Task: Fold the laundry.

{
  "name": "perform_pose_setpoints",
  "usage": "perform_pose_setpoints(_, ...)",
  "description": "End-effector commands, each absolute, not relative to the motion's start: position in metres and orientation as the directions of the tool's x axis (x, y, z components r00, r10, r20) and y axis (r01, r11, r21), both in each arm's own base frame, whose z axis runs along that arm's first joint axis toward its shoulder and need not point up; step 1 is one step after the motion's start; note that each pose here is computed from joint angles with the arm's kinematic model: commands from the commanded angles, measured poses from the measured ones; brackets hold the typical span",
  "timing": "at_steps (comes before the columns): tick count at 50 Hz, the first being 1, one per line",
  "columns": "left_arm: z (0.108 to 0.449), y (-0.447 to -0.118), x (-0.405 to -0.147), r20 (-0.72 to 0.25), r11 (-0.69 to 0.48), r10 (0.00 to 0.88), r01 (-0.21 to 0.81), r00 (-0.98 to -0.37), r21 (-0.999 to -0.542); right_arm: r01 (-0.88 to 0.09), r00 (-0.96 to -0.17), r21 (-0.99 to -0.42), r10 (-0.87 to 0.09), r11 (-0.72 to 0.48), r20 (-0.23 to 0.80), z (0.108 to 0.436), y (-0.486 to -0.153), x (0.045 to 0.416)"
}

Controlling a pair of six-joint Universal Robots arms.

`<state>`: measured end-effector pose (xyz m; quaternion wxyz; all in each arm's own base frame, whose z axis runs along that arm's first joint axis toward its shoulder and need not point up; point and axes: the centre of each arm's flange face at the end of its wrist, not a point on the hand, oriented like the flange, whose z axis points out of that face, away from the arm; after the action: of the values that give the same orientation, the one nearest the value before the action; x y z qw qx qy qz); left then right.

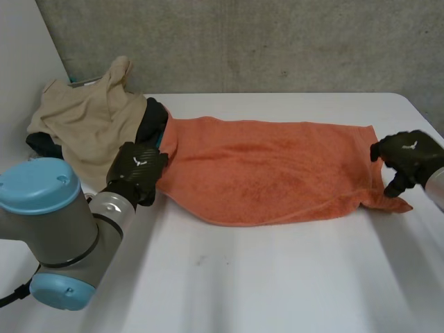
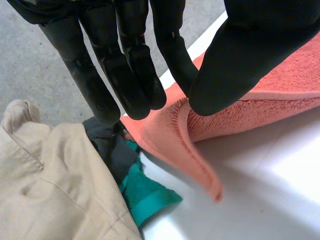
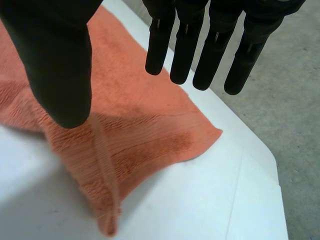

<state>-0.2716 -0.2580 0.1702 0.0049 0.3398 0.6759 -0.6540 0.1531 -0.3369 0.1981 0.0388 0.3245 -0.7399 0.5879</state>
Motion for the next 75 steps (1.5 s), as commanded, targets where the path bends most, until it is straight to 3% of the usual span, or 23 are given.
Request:
perform_pose_setpoints(1,0.174,-0.259,-0.272,-0.45,-0.095,0.447,0.459,-0.773,-0.883,-0.493,-0.812,-0.849,-0.45,0.19,0.371,0.221,-0.341,0.142)
perform_pose_setpoints(22,0.176,-0.263,-0.272,-0.437,-0.103,0.463,0.443,-0.771,-0.89,-0.554,-0.767,-0.777,-0.547,0.3,0.335,0.147,-0.382,0.129)
perform_pose_setpoints(30,0.179,-0.261,-0.27,-0.441,-0.102,0.461,0.448,-0.77,-0.888,-0.554,-0.77,-0.793,-0.52,0.255,0.37,0.175,-0.375,0.126)
perform_pose_setpoints(36,0.201,-0.237,-0.26,-0.448,-0.081,0.472,0.469,-0.759,-0.879,-0.586,-0.768,-0.772,-0.473,0.245,0.432,0.205,-0.355,0.107)
perform_pose_setpoints(39,0.208,-0.216,-0.251,-0.441,-0.028,0.499,0.495,-0.746,-0.869,-0.634,-0.746,-0.722,-0.465,0.277,0.476,0.216,-0.337,0.087)
perform_pose_setpoints(43,0.209,-0.182,-0.236,-0.425,0.068,0.553,0.547,-0.717,-0.835,-0.728,-0.668,-0.609,-0.522,0.313,0.53,0.221,-0.307,0.071)
perform_pose_setpoints(44,0.208,-0.174,-0.233,-0.423,0.087,0.566,0.561,-0.708,-0.823,-0.764,-0.631,-0.554,-0.562,0.33,0.535,0.219,-0.297,0.065)
perform_pose_setpoints(48,0.197,-0.138,-0.217,-0.418,0.173,0.642,0.653,-0.643,-0.737,-0.829,-0.553,-0.439,-0.628,0.347,0.547,0.219,-0.275,0.049)
perform_pose_setpoints(50,0.194,-0.125,-0.214,-0.418,0.178,0.68,0.689,-0.602,-0.703,-0.841,-0.533,-0.425,-0.645,0.334,0.548,0.22,-0.27,0.048)
perform_pose_setpoints(55,0.196,-0.133,-0.226,-0.455,0.101,0.674,0.683,-0.582,-0.723,-0.828,-0.555,-0.435,-0.633,0.354,0.54,0.216,-0.269,0.046)
perform_pose_setpoints(62,0.193,-0.187,-0.254,-0.515,-0.065,0.566,0.587,-0.644,-0.807,-0.81,-0.571,-0.499,-0.609,0.308,0.551,0.196,-0.295,0.053)
perform_pose_setpoints(67,0.182,-0.212,-0.258,-0.528,-0.101,0.522,0.566,-0.67,-0.818,-0.764,-0.631,-0.578,-0.521,0.286,0.575,0.197,-0.317,0.057)
perform_pose_setpoints(75,0.15,-0.224,-0.269,-0.459,-0.09,0.666,0.547,-0.588,-0.832,-0.719,-0.683,-0.644,-0.435,0.261,0.587,0.199,-0.331,0.054)
